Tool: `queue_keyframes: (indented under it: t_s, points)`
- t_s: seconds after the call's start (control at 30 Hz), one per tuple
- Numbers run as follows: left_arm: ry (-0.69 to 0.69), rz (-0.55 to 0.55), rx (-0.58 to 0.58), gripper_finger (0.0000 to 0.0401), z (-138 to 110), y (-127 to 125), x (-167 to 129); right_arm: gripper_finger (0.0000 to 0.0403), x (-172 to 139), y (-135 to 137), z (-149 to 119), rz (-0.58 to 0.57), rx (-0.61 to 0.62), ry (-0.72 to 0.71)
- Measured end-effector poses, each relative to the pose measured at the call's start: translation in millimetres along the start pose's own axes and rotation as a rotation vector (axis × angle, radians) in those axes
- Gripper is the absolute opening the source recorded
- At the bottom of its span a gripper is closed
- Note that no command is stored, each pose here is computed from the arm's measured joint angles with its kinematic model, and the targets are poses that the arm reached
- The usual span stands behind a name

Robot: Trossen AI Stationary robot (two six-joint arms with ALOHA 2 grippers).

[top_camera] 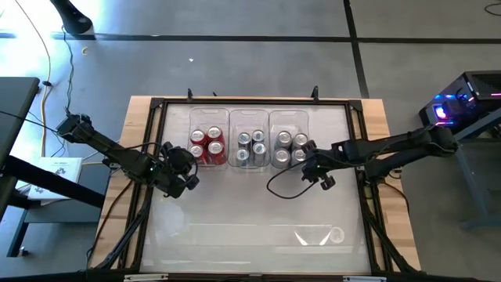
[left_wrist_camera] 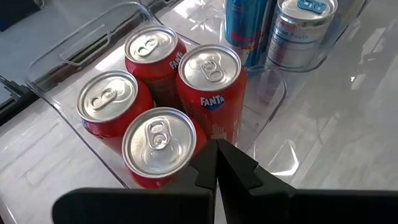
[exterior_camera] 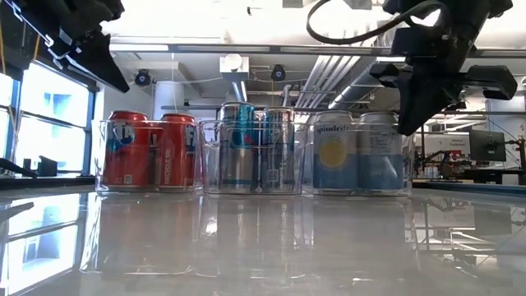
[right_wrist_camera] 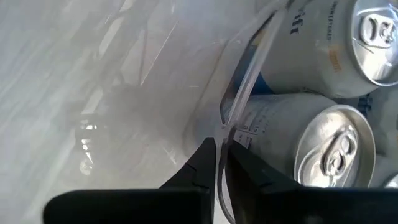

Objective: Sort soda cans
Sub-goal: Move the bottom right transparent bin to the top, then return to Home Position

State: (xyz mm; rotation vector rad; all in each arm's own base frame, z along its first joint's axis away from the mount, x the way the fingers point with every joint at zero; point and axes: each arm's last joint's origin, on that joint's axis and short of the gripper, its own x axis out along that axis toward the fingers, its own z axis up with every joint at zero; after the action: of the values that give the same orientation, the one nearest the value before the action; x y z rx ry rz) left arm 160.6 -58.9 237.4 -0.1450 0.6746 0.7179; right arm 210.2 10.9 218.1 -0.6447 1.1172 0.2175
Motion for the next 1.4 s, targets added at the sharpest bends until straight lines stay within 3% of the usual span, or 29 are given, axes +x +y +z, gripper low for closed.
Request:
queue_keyframes:
  t_s: [0.17,0.37,0.5,0.6,0.7,0.87,0.97,1.2,1.4]
  points:
    - [0.006,-0.004,0.0,0.0,0,0,0,0.0065,1,-1,2,-0.008,0.118,-0.019]
    - [0.008,-0.006,0.0,0.0,0,0,0,0.015,0,-1,2,-0.006,0.138,-0.024]
    - [0.01,-0.007,-0.009,0.0,0,0,0,0.0176,-13,-9,10,-0.03,0.178,-0.064]
    - [0.009,-0.007,-0.017,0.0,0,0,0,0.0177,-30,-17,18,-0.037,0.216,-0.091]
    - [0.006,-0.012,-0.023,0.0,0,-1,0,0.0177,-51,-24,25,0.025,0.265,-0.119]
    - [-0.035,-0.049,-0.015,0.0,2,-6,-2,0.0177,-87,-33,30,0.115,0.556,-0.135]
    - [-0.085,-0.081,-0.027,0.0,4,-9,-8,0.0174,-105,-26,26,0.139,0.603,-0.207]
    - [-0.228,-0.257,-0.048,0.0,9,-8,-40,0.0125,-134,6,-10,0.154,0.752,-0.513]
    - [-0.267,-0.295,-0.059,0.0,2,9,-43,0.0071,-109,36,-36,0.199,0.737,-0.896]
